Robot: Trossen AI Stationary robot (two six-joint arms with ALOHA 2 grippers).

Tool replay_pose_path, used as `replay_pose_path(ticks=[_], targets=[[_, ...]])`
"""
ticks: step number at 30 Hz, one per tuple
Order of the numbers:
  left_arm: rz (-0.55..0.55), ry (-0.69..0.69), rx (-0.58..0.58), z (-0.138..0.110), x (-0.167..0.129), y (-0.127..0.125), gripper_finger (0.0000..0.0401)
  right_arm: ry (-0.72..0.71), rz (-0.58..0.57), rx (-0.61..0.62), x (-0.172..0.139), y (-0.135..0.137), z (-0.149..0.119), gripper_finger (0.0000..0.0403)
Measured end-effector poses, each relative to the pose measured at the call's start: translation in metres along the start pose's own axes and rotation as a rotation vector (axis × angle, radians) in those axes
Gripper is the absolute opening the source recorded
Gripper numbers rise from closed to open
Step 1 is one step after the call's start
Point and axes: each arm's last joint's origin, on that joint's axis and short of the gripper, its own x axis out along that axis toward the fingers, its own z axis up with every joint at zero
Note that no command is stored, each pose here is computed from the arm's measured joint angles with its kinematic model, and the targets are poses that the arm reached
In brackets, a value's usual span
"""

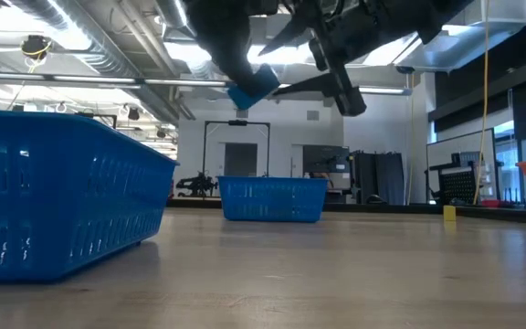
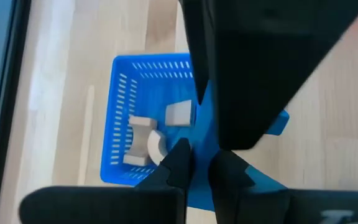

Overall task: Sort & place blocks by color
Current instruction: Put the blue block into the orange basket

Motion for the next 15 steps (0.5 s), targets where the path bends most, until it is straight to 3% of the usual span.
replay_pose_path(ticks=[8,13,15], targets=[[0.011,-0.039,-0.012,0.0038,0.0003,0.0008,0.0034,0.006,-0.017,0.001,0.0025,-0.0030,-0.0013,0.0145],[-0.002,-0.043,-0.038,0.0043,0.0011,0.0039,0.0060,0.011,-0.023,-0.039,0.0005,-0.0026,-0.0010,0.0136],[-0.064,-0.043,-0.065,0.0073,-0.0018,0.0077,0.0074,0.022,-0.023,-0.061,-0.0036,-0.0010,0.0010,0.0136]])
